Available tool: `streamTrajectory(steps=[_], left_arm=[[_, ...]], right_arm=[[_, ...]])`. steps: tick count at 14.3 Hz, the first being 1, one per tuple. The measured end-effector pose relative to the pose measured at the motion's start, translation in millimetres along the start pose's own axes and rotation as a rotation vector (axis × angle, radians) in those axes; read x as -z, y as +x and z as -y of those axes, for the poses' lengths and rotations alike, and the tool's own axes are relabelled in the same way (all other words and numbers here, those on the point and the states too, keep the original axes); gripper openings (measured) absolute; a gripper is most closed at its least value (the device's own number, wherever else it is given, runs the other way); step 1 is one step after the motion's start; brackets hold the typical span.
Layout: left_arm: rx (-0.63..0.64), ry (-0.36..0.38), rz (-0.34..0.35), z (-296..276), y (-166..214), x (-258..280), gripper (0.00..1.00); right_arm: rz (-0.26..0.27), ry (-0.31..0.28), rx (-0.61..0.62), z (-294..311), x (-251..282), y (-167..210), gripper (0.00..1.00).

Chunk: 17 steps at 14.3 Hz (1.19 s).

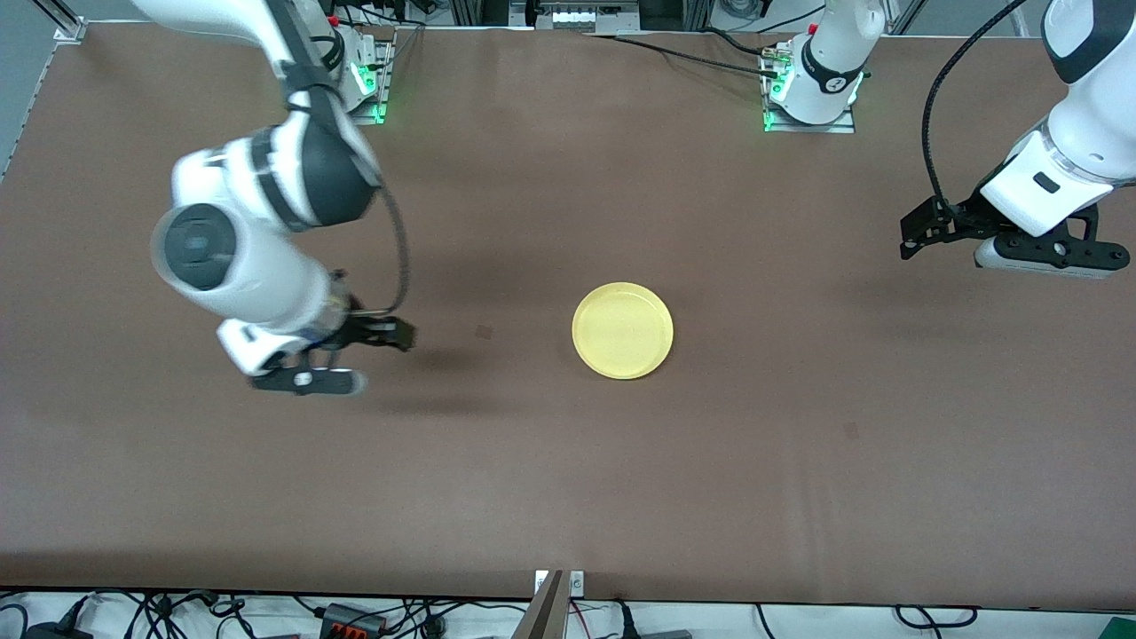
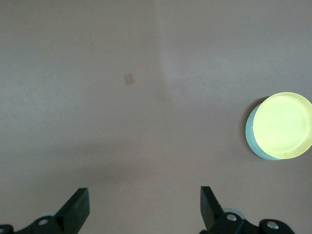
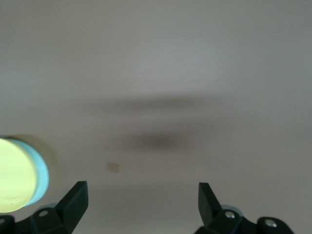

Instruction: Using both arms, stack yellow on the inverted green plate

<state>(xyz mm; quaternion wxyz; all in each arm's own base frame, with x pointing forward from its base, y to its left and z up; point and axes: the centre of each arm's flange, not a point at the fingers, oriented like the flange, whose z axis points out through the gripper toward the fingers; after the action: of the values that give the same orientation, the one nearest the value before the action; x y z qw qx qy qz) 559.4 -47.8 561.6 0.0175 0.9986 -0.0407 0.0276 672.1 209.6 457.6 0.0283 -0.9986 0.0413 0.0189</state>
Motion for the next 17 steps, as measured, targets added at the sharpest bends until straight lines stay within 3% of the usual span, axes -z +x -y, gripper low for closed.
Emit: streamTrajectory(steps=[4, 10, 14, 17], left_arm=[[0.001, 0.0, 0.0, 0.6, 0.0, 0.0, 1.0], [0.006, 0.001, 0.0, 3.5, -0.1, -0.1, 1.0], [0.008, 0.001, 0.001, 4.6, -0.1, -0.1, 1.0], [0.008, 0.001, 0.001, 4.6, -0.1, -0.1, 1.0]], right_arm=[[-0.038, 0.014, -0.084, -79.1, 37.5, 17.6, 1.0], [-0.109, -0.043, -0.007, -167.4, 99.7, 5.1, 1.0], [-0.115, -0.042, 0.005, -228.0, 126.1, -10.3, 1.0], [-0.081, -0.059, -0.003, -239.6, 141.4, -26.1, 1.0]])
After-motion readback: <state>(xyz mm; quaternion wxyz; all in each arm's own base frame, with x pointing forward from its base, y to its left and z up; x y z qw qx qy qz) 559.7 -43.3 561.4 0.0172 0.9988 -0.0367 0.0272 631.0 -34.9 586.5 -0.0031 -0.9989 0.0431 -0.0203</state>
